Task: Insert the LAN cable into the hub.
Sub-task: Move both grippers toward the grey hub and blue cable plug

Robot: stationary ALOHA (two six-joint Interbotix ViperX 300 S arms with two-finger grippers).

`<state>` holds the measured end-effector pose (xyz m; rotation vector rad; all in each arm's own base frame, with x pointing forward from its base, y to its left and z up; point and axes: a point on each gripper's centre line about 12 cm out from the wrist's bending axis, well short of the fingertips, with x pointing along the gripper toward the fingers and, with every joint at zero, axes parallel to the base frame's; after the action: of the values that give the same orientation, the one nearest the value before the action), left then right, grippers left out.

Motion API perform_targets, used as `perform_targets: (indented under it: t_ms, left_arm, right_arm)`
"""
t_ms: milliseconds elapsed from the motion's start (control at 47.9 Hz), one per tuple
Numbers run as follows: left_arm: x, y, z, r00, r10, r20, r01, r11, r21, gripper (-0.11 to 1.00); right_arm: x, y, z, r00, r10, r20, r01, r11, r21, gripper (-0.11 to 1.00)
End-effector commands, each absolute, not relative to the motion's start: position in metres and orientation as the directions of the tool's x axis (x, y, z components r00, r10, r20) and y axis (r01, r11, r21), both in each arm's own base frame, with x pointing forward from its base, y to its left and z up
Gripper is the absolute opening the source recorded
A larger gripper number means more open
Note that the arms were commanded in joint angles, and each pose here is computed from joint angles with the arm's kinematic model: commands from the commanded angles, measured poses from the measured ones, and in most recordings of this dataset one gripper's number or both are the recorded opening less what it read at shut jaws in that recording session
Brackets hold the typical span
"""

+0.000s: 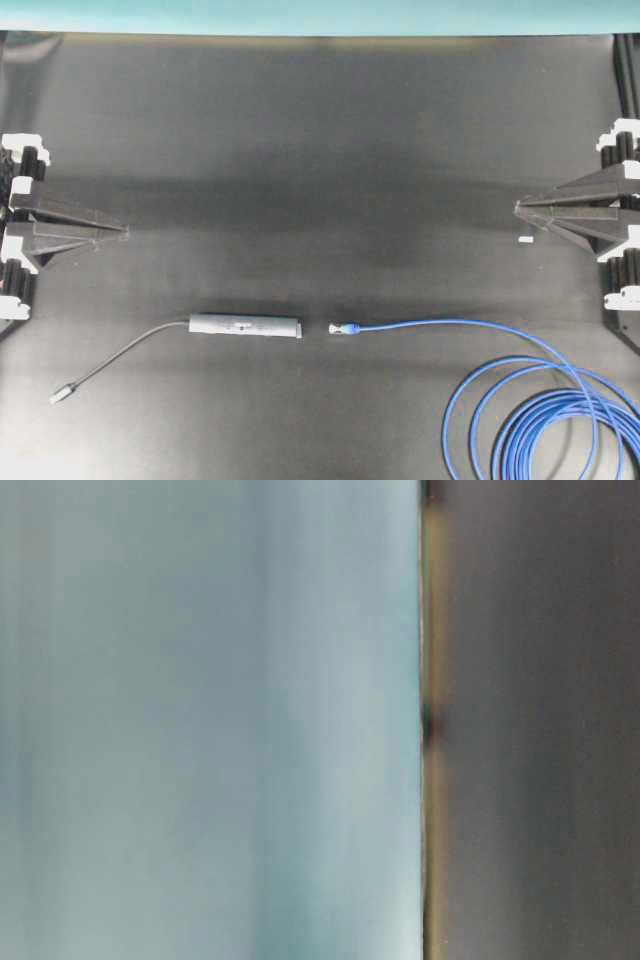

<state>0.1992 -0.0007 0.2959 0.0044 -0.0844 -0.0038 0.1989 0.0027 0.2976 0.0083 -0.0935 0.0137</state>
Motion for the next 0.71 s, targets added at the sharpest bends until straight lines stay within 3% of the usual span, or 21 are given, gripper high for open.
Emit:
perform_targets:
  t_ms: [0, 167, 292, 396, 689]
  left_arm:
    - [0.208, -0.003, 0.299, 0.999, -0.02, 0.034, 0.018, 0.999, 0.034, 0.06]
    - [0.229, -0.009, 0.291, 0.983, -0.038, -0.177, 0.045, 0.998, 0.037, 0.0]
    - [0.246, -0.015, 0.274, 0.932, -0.054, -0.358, 0.074, 0.996, 0.043, 0.0]
    - [0.26, -0.021, 0.262, 0.896, -0.068, -0.438, 0.094, 0.995, 0.04, 0.0]
    - [0.292, -0.03, 0.244, 0.858, -0.084, -0.507, 0.107, 0.994, 0.016, 0.0]
  right_arm:
    - [0.204, 0.0, 0.299, 0.997, 0.0, 0.078, -0.002, 1.0, 0.024, 0.03]
    - [0.221, 0.002, 0.272, 0.974, 0.007, -0.228, 0.015, 0.995, 0.094, 0.0]
    - [0.234, 0.007, 0.261, 0.916, 0.031, -0.401, 0.015, 0.994, 0.109, 0.0]
    - [0.247, 0.012, 0.248, 0.857, 0.048, -0.514, 0.008, 0.994, 0.106, 0.0]
    - [0.279, 0.026, 0.23, 0.788, 0.081, -0.61, -0.019, 0.994, 0.107, 0.0]
